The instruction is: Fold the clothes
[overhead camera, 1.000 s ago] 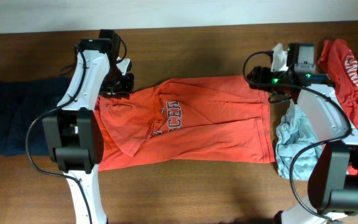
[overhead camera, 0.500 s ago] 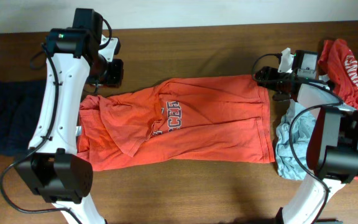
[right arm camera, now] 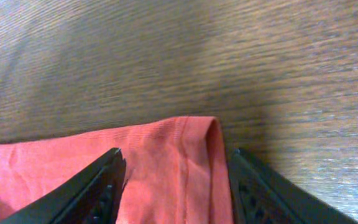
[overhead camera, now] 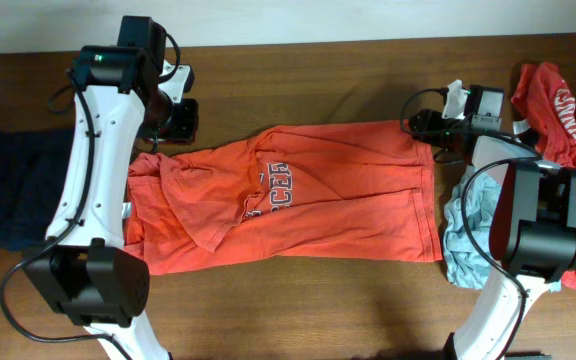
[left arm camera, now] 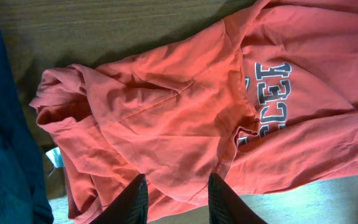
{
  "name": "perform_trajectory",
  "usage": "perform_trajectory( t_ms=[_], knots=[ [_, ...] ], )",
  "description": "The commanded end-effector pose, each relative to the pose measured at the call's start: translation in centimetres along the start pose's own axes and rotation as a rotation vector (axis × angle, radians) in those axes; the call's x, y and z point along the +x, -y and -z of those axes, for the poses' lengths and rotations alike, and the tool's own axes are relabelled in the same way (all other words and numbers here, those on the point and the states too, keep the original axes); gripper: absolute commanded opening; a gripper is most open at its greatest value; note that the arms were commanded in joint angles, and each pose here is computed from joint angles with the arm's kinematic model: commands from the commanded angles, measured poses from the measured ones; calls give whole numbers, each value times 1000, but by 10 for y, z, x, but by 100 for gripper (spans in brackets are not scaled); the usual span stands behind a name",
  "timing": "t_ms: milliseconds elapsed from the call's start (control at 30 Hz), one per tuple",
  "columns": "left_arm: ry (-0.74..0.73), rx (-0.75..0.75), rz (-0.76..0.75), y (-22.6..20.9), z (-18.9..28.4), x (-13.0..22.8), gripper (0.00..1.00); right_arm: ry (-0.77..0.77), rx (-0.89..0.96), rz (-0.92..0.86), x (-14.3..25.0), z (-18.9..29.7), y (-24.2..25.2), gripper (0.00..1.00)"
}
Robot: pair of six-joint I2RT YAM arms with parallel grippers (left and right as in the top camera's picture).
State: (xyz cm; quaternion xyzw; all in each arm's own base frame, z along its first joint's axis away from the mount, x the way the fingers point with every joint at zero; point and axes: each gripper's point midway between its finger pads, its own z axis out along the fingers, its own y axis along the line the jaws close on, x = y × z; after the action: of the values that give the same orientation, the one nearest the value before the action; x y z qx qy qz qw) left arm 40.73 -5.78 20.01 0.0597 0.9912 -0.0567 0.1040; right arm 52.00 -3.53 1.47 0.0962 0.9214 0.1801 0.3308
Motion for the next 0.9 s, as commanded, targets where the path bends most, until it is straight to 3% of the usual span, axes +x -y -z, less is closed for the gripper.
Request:
perform_trajectory(
  t_ms=[0, 300, 367, 433, 633, 867],
  knots=[
    [20, 22, -18, 3, 7, -2, 32, -18, -48, 15, 4, -8, -13, 51],
    [16, 21, -18, 3, 7, -1, 32, -11, -49, 19, 1, -5, -15, 30],
    [16, 21, -18, 3, 7, -1, 32, 11, -52, 23, -8, 4, -17, 17],
    [16, 21, -18, 3, 7, -1, 32, 31, -59, 26, -19, 19, -22, 12],
    [16, 21, -18, 3, 7, -1, 37, 37, -103, 29, -36, 76, -54, 7],
    [-49, 39, -9, 6, 7, 15, 44, -61, -27, -21, -14, 120, -59, 4]
  ],
)
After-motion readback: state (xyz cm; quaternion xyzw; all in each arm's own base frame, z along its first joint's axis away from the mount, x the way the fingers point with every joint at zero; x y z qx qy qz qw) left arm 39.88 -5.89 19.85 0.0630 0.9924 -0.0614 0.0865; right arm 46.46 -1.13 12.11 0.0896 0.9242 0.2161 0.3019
